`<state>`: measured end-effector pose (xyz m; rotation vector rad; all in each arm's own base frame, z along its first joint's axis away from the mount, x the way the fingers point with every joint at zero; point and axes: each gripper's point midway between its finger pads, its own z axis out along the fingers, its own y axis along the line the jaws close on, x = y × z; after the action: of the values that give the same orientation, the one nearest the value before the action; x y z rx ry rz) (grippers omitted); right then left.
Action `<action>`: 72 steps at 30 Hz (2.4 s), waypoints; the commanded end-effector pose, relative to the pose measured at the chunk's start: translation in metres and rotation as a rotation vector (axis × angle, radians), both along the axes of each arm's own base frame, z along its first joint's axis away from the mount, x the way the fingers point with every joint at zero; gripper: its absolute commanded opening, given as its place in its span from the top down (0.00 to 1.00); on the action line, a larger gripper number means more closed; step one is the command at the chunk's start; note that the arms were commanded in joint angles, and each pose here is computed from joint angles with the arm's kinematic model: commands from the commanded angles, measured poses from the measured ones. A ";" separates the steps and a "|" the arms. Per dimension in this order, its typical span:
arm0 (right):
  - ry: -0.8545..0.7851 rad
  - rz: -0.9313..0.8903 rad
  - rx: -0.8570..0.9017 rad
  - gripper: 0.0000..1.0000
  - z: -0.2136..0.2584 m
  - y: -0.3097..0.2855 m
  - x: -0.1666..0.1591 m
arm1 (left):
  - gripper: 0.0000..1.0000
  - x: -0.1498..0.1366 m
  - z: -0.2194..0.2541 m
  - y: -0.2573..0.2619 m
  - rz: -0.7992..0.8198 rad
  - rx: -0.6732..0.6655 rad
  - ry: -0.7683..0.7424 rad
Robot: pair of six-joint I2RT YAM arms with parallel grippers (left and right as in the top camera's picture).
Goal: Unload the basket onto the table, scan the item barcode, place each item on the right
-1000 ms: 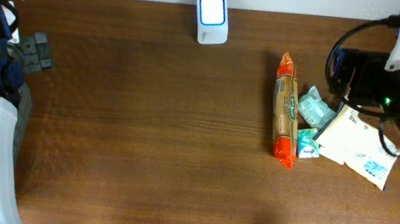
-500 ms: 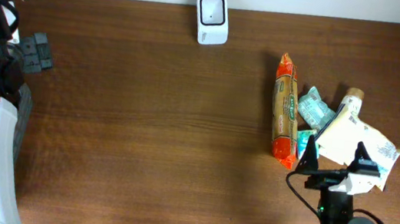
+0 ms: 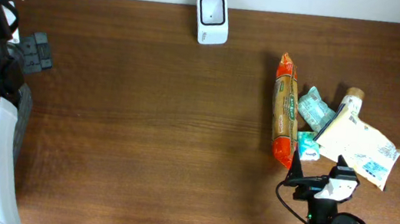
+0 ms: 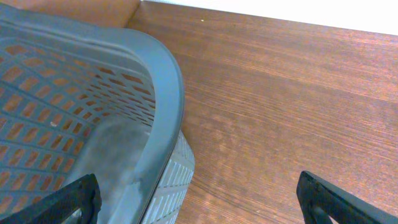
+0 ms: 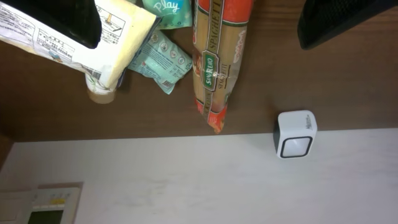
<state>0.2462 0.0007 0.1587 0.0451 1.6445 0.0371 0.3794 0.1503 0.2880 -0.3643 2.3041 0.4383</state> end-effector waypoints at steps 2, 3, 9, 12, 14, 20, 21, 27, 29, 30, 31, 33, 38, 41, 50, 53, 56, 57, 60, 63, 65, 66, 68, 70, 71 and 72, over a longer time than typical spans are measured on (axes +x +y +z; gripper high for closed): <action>0.004 0.012 0.008 0.01 -0.003 0.002 0.000 | 0.01 -0.002 0.004 0.002 -0.003 0.015 -0.004; 0.004 0.012 0.008 0.01 -0.003 0.002 0.000 | 0.01 -0.002 0.004 0.002 -0.003 0.015 -0.004; 0.004 0.012 0.008 0.01 -0.003 0.002 0.000 | 0.01 -0.002 0.004 0.002 -0.003 0.015 -0.004; 0.004 0.012 0.008 0.01 -0.003 0.002 0.000 | 0.01 -0.002 0.004 0.002 -0.003 0.015 -0.004; 0.004 0.012 0.008 0.01 -0.003 0.002 0.000 | 0.01 -0.002 0.004 0.002 -0.003 0.015 -0.004; 0.004 0.012 0.008 0.01 -0.003 0.002 0.000 | 0.01 -0.002 0.007 -0.001 -0.011 0.017 -0.010; 0.004 0.012 0.008 0.01 -0.003 0.002 0.000 | 0.01 -0.002 0.014 -0.009 -0.028 0.022 -0.028; 0.004 0.012 0.007 0.01 -0.003 0.002 0.000 | 0.01 -0.026 0.083 -0.085 -0.215 0.055 -0.219; 0.004 0.012 0.008 0.01 -0.003 0.002 0.000 | 0.01 -0.040 0.092 -0.087 -0.215 0.064 -0.252; 0.004 0.012 0.008 0.01 -0.003 0.002 0.000 | 0.01 -0.047 0.088 -0.088 -0.215 0.064 -0.248; 0.004 0.012 0.008 0.01 -0.003 0.002 0.000 | 0.01 -0.054 0.079 -0.088 -0.215 0.061 -0.237; 0.004 0.012 0.008 0.01 -0.003 0.002 0.000 | 0.01 -0.070 0.056 -0.090 -0.217 0.062 -0.251; 0.004 0.012 0.008 0.01 -0.003 0.002 0.000 | 0.01 -0.079 0.011 -0.120 -0.372 0.050 -0.616; 0.004 0.012 0.008 0.01 -0.003 0.002 0.000 | 0.01 -0.100 -0.014 -0.122 -0.375 0.091 -0.774; 0.004 0.012 0.007 0.01 -0.003 0.002 0.000 | 0.01 -0.127 -0.090 -0.149 -0.612 0.318 -0.721; 0.004 0.012 0.008 0.02 -0.003 0.002 0.000 | 0.01 -0.132 -0.105 -0.152 -0.626 0.316 -0.701; 0.004 0.012 0.007 0.01 -0.003 0.002 0.000 | 0.01 -0.133 -0.129 -0.150 -0.622 0.285 -0.608; 0.004 0.012 0.008 0.01 -0.003 0.002 0.000 | 0.01 -0.134 -0.131 -0.150 -0.622 0.282 -0.603; 0.004 0.012 0.007 0.01 -0.003 0.002 0.000 | 0.01 -0.133 -0.130 -0.149 -0.621 0.283 -0.604; 0.004 0.012 0.008 0.01 -0.003 0.002 0.000 | 0.01 -0.133 -0.130 -0.149 -0.621 0.283 -0.604; 0.005 0.012 0.008 0.01 -0.003 0.002 0.000 | 0.01 -0.133 -0.130 -0.149 -0.621 0.283 -0.604; 0.005 0.012 0.008 0.01 -0.003 0.002 0.000 | 0.01 -0.133 -0.130 -0.149 -0.621 0.283 -0.604; 0.005 0.012 0.008 0.01 -0.003 0.002 0.000 | 0.01 -0.133 -0.130 -0.149 -0.621 0.283 -0.604; 0.005 0.012 0.008 0.01 -0.003 0.002 0.000 | 0.01 -0.133 -0.130 -0.149 -0.621 0.283 -0.604; 0.005 0.012 0.007 0.01 -0.003 0.002 0.000 | 0.01 -0.133 -0.130 -0.149 -0.621 0.283 -0.604; 0.005 0.012 0.008 0.01 -0.003 0.002 0.000 | 0.01 -0.133 -0.130 -0.149 -0.621 0.283 -0.604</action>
<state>0.2461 0.0032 0.1588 0.0346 1.6441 0.0496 0.2461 0.0013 0.1591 0.3103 1.6224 0.2653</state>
